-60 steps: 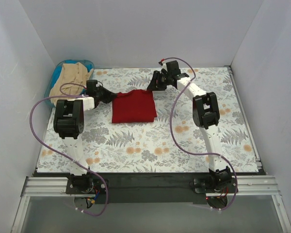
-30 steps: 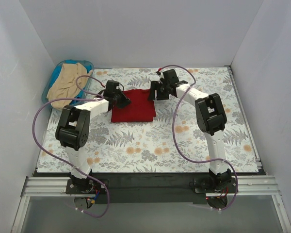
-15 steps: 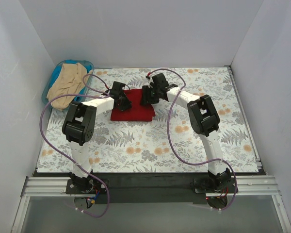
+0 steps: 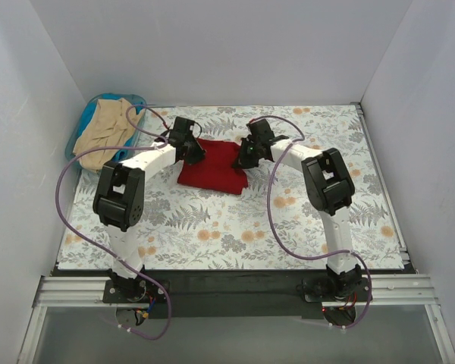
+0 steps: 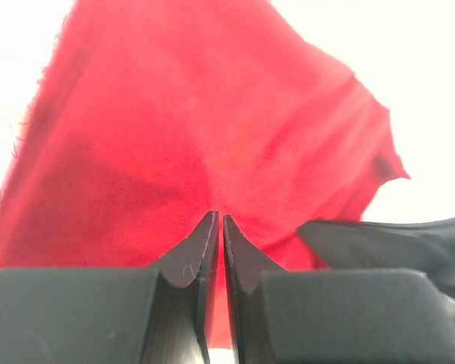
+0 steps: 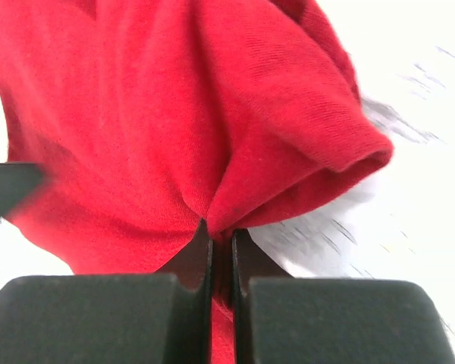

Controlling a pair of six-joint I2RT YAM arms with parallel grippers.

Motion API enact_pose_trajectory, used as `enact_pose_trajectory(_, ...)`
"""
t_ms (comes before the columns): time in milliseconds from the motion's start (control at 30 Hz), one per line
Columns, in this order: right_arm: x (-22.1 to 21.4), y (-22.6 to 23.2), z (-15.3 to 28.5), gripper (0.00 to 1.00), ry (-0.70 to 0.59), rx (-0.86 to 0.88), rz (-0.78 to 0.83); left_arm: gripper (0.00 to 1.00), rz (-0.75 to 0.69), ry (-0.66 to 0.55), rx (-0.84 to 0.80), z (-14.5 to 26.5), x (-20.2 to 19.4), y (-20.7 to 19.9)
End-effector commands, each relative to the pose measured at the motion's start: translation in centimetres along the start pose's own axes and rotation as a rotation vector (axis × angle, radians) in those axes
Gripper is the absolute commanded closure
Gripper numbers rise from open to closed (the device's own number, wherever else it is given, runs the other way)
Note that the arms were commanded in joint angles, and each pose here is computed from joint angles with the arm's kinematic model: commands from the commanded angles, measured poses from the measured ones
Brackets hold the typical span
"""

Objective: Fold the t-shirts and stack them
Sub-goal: Neatly place the folded tshirt to the corner

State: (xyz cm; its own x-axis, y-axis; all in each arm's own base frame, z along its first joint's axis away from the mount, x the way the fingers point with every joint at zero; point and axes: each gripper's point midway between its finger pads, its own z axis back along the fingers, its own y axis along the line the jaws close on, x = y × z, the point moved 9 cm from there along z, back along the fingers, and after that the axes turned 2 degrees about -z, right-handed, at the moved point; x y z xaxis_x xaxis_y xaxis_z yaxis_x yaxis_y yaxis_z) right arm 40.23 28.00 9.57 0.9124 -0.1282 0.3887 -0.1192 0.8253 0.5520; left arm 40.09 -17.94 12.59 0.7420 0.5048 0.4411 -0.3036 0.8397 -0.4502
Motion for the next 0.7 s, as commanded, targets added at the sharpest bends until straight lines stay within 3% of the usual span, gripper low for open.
enact_pose_trajectory(0, -0.9, -4.3, 2.0, 0.99, 0.048, -0.146, -0.210, 0.94, -0.025, -0.112, -0.128, 5.8, 3.6, -3.7)
enact_pose_trajectory(133, -1.2, -6.6, 3.9, 0.99, 0.007, -0.225, -0.323, 0.94, -0.013, -0.134, -0.167, 8.1, 3.9, -4.3)
enact_pose_trajectory(367, -3.4, -12.8, 11.5, 0.99, -0.148, -0.444, -0.553, 0.94, 0.000, -0.102, -0.253, 12.3, 2.9, -4.1)
enact_pose_trajectory(667, -11.3, -19.0, 23.8, 0.99, -0.329, -0.804, -0.858, 0.94, -0.017, -0.082, -0.364, 17.8, 0.8, -2.9)
